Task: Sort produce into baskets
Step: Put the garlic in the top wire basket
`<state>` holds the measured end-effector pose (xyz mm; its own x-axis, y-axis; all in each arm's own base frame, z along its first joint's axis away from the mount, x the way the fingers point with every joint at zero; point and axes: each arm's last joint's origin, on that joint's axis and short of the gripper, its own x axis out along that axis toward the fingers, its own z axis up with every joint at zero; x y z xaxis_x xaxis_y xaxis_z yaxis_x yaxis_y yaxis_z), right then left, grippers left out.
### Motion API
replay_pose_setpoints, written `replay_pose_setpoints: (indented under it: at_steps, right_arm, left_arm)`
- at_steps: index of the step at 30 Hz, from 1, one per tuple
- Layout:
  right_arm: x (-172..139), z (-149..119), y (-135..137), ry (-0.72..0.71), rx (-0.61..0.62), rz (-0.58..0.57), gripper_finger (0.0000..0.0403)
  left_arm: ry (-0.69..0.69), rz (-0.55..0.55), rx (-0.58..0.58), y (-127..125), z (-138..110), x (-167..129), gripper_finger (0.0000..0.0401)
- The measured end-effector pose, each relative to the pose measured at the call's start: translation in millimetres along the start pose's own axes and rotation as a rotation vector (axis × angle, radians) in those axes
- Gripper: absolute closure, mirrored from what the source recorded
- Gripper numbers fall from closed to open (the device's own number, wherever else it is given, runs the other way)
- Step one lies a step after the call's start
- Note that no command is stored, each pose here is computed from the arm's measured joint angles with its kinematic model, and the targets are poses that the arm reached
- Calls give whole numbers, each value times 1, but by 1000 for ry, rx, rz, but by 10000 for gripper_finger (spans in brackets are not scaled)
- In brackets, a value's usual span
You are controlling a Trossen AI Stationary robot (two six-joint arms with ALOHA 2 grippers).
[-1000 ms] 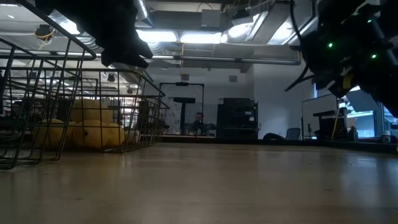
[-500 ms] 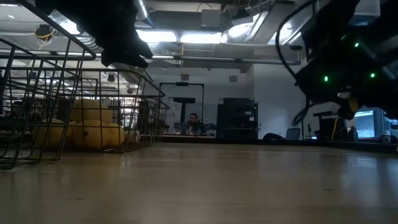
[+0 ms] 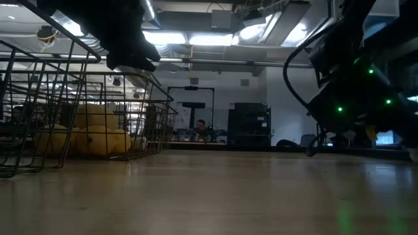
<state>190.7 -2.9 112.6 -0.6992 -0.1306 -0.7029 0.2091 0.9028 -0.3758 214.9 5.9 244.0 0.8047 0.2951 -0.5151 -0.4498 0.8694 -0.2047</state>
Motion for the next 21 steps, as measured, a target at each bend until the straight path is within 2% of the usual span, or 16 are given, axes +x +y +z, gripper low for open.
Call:
replay_pose_setpoints:
  at_steps: [6, 11, 17, 21]
  right_arm:
    - [1, 5, 0, -82, -17, -57, 128]
    - [0, 10, 2, -134, -71, -48, 128]
    - [-6, 9, 0, -130, -50, -80, 128]
    - [-7, 4, -2, -104, -48, -61, 128]
  left_arm:
    - [-1, 0, -1, 0, 0, 0, 219]
    - [-3, -1, -5, 0, 0, 0, 219]
    - [-2, -1, -10, 0, 0, 0, 219]
    - [-2, -1, -11, 0, 0, 0, 219]
